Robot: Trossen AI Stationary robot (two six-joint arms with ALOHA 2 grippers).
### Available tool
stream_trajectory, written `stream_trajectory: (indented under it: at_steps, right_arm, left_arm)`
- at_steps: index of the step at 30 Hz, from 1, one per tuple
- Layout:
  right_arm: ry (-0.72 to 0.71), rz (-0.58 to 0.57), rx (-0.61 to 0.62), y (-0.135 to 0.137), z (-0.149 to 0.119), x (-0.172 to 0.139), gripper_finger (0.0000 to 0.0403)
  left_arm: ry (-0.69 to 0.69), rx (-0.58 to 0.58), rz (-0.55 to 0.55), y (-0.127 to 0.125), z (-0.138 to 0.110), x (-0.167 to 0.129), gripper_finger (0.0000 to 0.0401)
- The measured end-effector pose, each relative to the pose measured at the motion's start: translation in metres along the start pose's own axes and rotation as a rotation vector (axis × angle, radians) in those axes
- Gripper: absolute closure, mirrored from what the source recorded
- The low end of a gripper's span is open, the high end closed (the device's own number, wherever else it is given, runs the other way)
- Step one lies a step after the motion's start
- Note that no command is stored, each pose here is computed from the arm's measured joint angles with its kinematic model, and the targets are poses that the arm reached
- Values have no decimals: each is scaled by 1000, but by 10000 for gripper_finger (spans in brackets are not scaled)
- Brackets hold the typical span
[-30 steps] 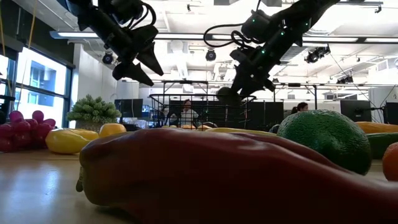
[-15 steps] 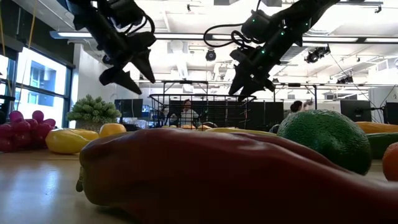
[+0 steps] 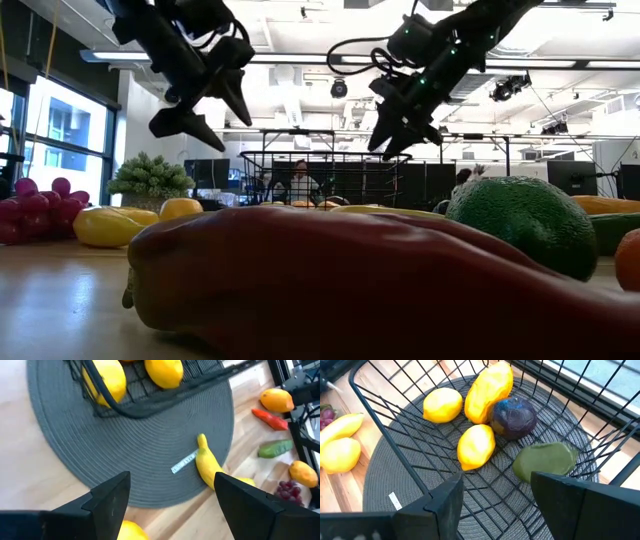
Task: Build produce basket
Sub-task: Put the yellow lemon into the black wire basket
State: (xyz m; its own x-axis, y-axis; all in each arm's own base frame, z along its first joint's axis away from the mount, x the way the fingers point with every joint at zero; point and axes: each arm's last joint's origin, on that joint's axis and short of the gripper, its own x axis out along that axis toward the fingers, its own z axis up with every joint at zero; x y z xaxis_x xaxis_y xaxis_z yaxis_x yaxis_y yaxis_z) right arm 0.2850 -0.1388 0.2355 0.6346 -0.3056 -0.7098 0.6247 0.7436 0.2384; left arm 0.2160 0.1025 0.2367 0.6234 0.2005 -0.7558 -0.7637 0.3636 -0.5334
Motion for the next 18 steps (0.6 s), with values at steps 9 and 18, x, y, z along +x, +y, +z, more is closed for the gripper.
stream_trajectory:
  at_steps: [9, 18]
  right_arm:
    - [-26, 9, -7, 8, 22, -14, 190]
    - [-30, 13, 9, 10, 26, -17, 190]
  left_arm:
    - [8, -88, 29, -14, -21, 1, 125]
    - [-3, -138, 156, -17, -44, 0, 125]
